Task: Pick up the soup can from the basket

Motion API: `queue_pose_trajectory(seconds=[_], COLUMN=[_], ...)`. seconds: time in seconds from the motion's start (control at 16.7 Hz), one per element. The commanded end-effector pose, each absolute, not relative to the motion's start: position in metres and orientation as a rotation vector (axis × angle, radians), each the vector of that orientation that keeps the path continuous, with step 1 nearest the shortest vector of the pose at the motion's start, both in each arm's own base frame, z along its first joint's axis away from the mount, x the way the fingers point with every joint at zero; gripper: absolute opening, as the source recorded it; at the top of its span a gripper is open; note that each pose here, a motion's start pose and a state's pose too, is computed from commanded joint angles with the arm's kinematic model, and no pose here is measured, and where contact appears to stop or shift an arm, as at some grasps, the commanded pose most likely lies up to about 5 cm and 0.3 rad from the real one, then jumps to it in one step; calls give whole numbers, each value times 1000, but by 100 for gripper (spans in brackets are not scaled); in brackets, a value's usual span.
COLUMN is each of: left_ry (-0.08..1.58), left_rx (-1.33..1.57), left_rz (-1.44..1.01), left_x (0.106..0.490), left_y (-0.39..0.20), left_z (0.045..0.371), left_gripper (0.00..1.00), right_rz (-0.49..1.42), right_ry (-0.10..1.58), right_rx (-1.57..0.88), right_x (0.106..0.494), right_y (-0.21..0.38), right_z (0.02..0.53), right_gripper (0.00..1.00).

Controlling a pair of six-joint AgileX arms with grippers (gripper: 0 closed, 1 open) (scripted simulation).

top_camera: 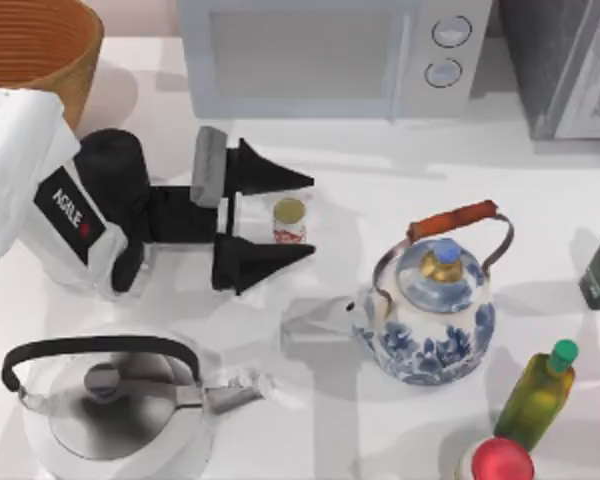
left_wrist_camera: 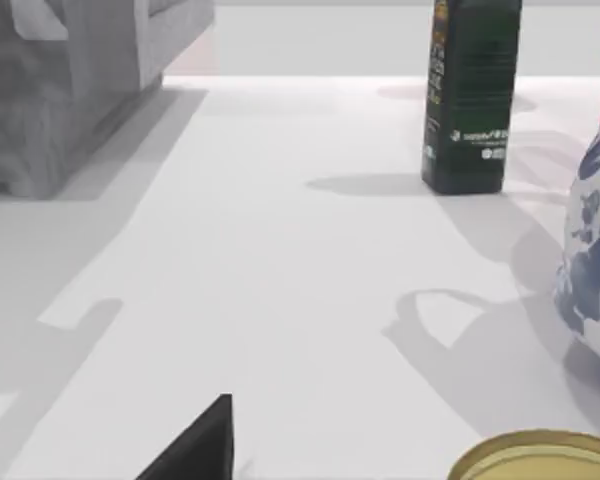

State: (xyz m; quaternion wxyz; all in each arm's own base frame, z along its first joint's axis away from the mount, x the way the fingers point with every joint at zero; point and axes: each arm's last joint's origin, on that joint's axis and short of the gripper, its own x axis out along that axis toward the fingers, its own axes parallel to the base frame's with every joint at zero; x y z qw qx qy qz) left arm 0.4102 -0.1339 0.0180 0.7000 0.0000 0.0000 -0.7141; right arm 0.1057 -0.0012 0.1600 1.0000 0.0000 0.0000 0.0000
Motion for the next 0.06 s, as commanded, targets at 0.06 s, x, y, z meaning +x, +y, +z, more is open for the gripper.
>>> queue_pose_trajectory(seconds=[0.06], left_ry=[0], left_rx=[0], left_rz=[-1591], left_x=[410], left_y=[-134], left_z=[18], left_gripper=[100], right_rz=[0], right_ry=[0], right_rx=[0], right_x=[106], right_y=[-1], right_z=[160], right_gripper=[100])
